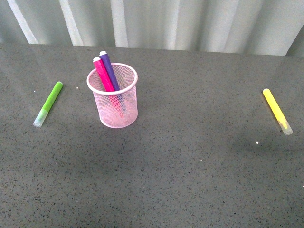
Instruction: Insert purple and pink pens into pink cup
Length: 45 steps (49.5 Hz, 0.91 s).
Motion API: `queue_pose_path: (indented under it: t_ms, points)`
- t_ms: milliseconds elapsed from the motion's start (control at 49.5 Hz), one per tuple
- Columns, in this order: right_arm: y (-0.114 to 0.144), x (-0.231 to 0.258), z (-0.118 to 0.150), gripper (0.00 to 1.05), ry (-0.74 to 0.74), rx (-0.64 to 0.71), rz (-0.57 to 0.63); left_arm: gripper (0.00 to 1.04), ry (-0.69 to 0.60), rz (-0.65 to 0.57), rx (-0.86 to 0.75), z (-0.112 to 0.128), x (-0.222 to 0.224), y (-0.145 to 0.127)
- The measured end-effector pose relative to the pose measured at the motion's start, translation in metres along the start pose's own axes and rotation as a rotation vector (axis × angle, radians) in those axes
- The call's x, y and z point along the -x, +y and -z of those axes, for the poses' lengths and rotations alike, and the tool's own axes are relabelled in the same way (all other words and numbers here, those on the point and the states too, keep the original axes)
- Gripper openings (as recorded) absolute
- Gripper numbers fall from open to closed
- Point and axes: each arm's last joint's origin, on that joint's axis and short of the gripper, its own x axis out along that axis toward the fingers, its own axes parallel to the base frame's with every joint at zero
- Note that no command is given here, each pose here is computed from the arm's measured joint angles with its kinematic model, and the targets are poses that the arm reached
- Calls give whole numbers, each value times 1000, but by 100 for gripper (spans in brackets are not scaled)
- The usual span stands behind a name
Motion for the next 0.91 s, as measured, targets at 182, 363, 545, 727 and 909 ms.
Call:
queue_pose_path:
  t_ms: [182,363,545,727,909]
  points:
    - [0,5,0,3,-2,0,0,98,0,0,0,0,0,0]
    - [0,9,0,3,-2,0,0,98,0,0,0,0,0,0]
    - [0,12,0,3,-3,0,0,98,0,0,0,0,0,0]
    - [0,24,2,3,2,0,0,98,0,0,0,0,0,0]
    - [0,24,3,3,3,0,0,98,0,0,0,0,0,0]
